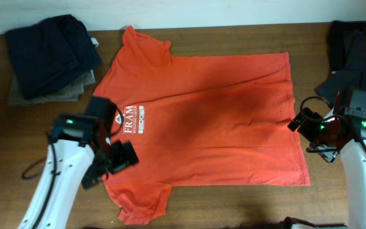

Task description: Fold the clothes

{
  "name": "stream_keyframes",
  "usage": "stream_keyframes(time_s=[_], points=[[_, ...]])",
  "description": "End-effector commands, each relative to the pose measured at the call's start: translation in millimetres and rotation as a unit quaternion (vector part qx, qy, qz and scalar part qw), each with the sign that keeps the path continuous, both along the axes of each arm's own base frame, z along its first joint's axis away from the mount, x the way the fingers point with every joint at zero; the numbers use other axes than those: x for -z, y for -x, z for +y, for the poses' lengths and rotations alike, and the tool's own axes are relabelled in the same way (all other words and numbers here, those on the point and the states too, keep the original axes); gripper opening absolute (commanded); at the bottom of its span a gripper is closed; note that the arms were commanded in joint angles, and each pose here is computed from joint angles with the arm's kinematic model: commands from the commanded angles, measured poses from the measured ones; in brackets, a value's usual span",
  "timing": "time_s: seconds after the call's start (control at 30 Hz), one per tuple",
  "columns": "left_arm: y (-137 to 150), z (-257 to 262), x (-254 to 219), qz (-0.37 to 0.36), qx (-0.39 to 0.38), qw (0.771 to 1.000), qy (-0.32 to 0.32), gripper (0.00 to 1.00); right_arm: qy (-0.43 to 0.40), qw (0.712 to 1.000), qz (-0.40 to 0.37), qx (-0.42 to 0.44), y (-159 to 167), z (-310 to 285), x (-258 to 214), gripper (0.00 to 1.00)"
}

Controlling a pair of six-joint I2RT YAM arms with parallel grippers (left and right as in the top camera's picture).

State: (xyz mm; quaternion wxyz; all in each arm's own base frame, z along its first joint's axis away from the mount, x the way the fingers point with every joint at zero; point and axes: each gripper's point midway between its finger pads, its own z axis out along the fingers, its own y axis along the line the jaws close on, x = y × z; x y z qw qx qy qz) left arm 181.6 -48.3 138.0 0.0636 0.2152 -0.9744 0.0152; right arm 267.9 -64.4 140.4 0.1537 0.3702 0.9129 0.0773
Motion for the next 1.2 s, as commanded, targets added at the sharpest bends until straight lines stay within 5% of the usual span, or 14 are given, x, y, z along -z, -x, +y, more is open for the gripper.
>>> stream_keyframes(time_s=[0.0,0.47,0.73,1.0,1.17], points=[[40,-8,30,0.075,0.038,0.996,0.038,0.99,0.009,1.0,-0.009,0.003,-3,-4,-7,0.99],[105,-18,100,0.158,0.035,0.982,0.096,0.98,0.009,1.0,-0.009,0.003,-4,-4,-6,0.99],[73,-7,121,0.083,0.046,0.994,0.052,0.93,0.01,1.0,-0.01,0.003,-4,-5,-6,0.99],[76,-6,127,0.081,0.042,0.995,0.045,0.94,0.01,1.0,-0.01,0.003,-4,-5,-6,0.99],[87,-7,132,0.095,0.04,0.993,0.052,0.74,0.01,1.0,-0.01,0.003,-4,-5,-6,0.99]])
